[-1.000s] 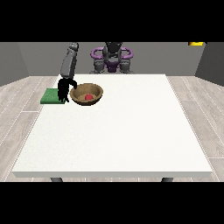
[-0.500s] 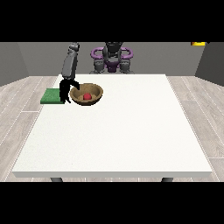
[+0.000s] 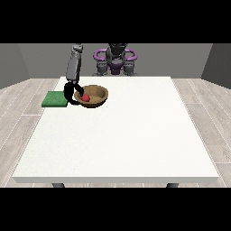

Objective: Pick the cup and pour the ball into the bowl, then pick the bowl and place it on the pad

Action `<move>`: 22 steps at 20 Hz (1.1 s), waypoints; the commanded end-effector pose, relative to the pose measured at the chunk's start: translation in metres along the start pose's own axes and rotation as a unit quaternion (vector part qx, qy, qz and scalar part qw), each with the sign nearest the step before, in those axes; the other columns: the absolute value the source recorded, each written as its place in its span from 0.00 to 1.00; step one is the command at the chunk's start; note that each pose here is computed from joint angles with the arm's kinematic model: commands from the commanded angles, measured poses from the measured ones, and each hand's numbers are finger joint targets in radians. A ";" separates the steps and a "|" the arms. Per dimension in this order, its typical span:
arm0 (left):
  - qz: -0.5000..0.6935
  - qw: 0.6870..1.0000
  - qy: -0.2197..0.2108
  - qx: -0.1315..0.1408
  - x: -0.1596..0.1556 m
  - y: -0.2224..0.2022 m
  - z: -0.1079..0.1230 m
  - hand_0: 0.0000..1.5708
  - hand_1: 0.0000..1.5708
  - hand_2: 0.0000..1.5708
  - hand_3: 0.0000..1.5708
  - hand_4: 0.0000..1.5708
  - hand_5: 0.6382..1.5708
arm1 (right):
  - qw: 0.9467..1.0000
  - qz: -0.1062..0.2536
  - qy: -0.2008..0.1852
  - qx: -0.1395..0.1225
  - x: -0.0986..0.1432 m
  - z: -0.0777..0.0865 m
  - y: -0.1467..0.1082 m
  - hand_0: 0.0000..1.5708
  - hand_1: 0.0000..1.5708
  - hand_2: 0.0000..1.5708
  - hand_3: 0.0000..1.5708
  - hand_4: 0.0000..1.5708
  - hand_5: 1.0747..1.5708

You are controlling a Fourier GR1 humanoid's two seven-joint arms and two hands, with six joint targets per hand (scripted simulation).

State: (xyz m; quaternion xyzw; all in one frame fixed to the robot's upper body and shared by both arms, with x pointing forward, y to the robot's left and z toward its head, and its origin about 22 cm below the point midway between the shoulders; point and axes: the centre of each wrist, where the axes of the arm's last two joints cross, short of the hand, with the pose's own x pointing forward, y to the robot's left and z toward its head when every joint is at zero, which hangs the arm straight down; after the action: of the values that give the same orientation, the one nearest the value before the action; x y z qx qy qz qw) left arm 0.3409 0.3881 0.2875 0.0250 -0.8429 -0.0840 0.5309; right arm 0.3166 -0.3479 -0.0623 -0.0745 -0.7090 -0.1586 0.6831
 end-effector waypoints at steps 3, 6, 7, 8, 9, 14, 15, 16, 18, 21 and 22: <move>0.008 1.000 -0.009 -0.007 0.001 0.006 0.005 0.00 0.00 0.00 0.00 0.70 0.94 | 0.986 0.100 0.087 -0.097 -0.005 0.019 -0.058 1.00 1.00 1.00 0.98 0.59 0.88; 0.016 1.000 -0.004 -0.005 -0.001 0.004 0.005 0.00 0.00 0.00 0.00 0.73 0.95 | 0.982 0.131 0.090 -0.099 0.008 0.013 -0.061 1.00 1.00 1.00 0.87 0.61 0.93; 0.016 1.000 0.002 0.007 -0.003 0.013 0.006 0.00 0.00 0.00 0.00 0.74 0.95 | 0.983 0.130 0.083 -0.096 0.010 0.009 -0.049 1.00 1.00 1.00 0.82 0.63 0.94; 0.011 1.000 0.002 0.012 0.006 0.018 0.003 0.00 0.00 0.00 0.00 0.74 0.96 | 0.982 0.148 0.071 -0.092 0.035 -0.006 -0.057 1.00 1.00 1.00 0.79 0.64 0.95; 0.018 0.999 0.029 0.015 -0.013 0.023 0.014 0.00 0.00 0.00 0.00 0.75 0.95 | 0.977 0.163 0.090 -0.100 0.035 0.003 -0.074 1.00 1.00 1.00 0.81 0.65 0.95; 0.019 0.998 0.040 0.034 -0.034 0.038 0.027 0.00 0.00 0.00 0.00 0.76 0.96 | 0.973 0.180 0.100 -0.101 0.089 -0.030 -0.066 1.00 1.00 1.00 0.66 0.65 0.97; 0.017 0.997 0.048 0.052 -0.038 0.036 0.027 0.00 0.00 0.00 0.00 0.76 0.97 | 0.973 0.182 0.105 -0.095 0.094 -0.033 -0.062 1.00 1.00 1.00 0.65 0.66 0.97; 0.017 0.997 0.047 0.052 -0.032 0.049 0.031 0.00 0.00 0.00 0.00 0.76 0.97 | 0.974 0.185 0.096 -0.090 0.090 -0.027 -0.070 1.00 1.00 1.00 0.62 0.67 0.97; 0.009 0.997 0.056 0.054 -0.035 0.053 0.036 0.00 0.00 0.00 0.00 0.77 0.96 | 0.972 0.195 0.102 -0.084 0.106 -0.033 -0.069 1.00 1.00 1.00 0.55 0.68 0.97; 0.004 0.996 0.062 0.068 -0.041 0.057 0.040 0.00 0.00 0.00 0.00 0.76 0.97 | 0.966 0.225 0.100 -0.076 0.154 -0.048 -0.086 1.00 1.00 1.00 0.45 0.67 0.99; -0.001 0.995 0.068 0.067 -0.050 0.057 0.047 0.00 0.00 0.00 0.00 0.77 0.97 | 0.966 0.224 0.106 -0.073 0.159 -0.048 -0.088 1.00 1.00 1.00 0.43 0.69 0.99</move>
State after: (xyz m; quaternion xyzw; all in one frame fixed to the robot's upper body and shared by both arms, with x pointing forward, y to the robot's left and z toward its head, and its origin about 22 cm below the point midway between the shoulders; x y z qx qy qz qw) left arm 0.3279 0.4460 0.2459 0.0530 -0.8158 -0.0325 0.5750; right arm 0.3280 -0.4304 0.0409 -0.2240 -0.5944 -0.0763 0.7686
